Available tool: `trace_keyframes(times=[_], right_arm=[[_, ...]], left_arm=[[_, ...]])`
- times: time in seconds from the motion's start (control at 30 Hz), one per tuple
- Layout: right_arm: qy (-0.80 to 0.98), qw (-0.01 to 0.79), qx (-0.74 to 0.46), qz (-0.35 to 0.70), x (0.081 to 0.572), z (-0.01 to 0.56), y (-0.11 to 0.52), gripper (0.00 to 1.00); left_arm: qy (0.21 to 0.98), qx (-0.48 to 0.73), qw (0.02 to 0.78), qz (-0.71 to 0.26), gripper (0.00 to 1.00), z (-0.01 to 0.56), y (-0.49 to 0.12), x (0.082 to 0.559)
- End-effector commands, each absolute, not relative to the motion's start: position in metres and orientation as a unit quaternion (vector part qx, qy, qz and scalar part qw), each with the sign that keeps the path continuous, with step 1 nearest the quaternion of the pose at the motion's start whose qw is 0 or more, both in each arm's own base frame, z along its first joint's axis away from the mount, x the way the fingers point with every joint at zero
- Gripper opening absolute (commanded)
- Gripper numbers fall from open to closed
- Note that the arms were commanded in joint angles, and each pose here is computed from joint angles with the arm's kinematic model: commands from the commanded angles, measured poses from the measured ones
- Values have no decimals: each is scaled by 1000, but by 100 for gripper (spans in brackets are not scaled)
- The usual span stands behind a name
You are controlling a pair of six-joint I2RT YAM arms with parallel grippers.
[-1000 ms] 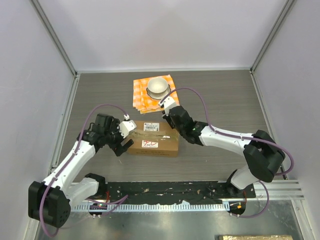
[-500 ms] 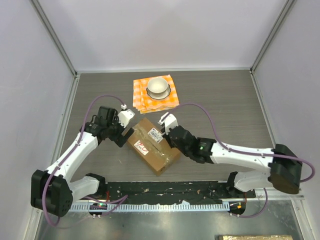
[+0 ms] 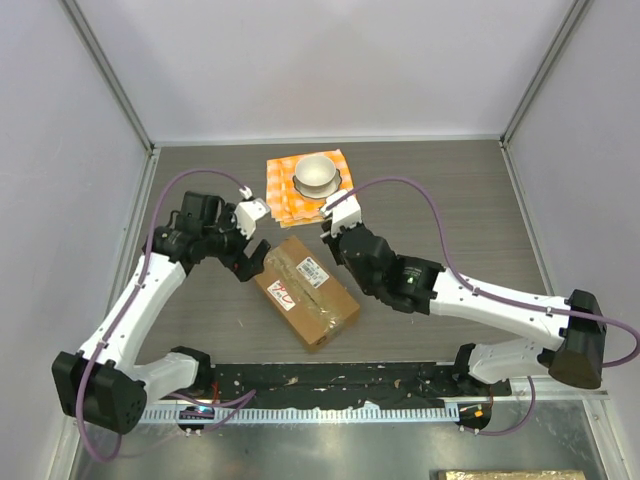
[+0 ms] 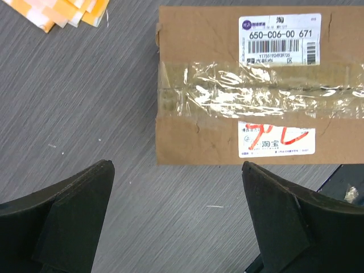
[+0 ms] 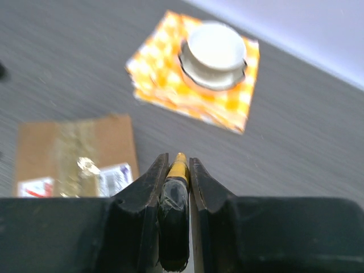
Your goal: Unpack the express box
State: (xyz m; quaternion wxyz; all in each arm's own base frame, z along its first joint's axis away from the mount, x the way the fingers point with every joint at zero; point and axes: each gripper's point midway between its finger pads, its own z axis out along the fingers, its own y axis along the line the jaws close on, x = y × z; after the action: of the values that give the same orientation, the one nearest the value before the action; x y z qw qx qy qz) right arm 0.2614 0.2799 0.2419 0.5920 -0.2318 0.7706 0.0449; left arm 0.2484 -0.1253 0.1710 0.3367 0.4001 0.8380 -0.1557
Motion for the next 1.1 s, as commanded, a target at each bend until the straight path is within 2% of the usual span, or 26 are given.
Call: trace_keyframes(times=[0.0, 0.13, 0.37, 0.47, 0.57, 0.6, 0.67, 0.87, 1.07], right_arm=[[719, 646, -207, 151, 266, 311, 323, 1], [712, 643, -211, 190, 267, 307, 351, 1], [693, 637, -223, 255, 260, 289, 379, 1], [690, 632, -226, 269, 258, 285, 387, 1], [695, 621, -234, 276, 257, 272, 395, 1], [696, 618, -232, 281, 257, 270, 397, 1], [697, 612, -237, 290, 254, 263, 401, 1], [706, 597, -242, 293, 255, 244, 411, 1], [710, 592, -242, 294, 258, 232, 418, 1]], left_arm=[[855, 371, 310, -189, 96, 165, -134, 254], [870, 347, 301, -179, 87, 148, -131, 269], [878, 305, 314, -193, 84, 133, -120, 278], [882, 282, 314, -209, 78, 130, -113, 282], [884, 265, 311, -225, 68, 124, -112, 284], [882, 264, 312, -236, 61, 125, -115, 284], [877, 257, 319, -250, 56, 127, -118, 286], [873, 247, 314, -280, 56, 127, -128, 288], [869, 253, 315, -285, 62, 127, -129, 287]])
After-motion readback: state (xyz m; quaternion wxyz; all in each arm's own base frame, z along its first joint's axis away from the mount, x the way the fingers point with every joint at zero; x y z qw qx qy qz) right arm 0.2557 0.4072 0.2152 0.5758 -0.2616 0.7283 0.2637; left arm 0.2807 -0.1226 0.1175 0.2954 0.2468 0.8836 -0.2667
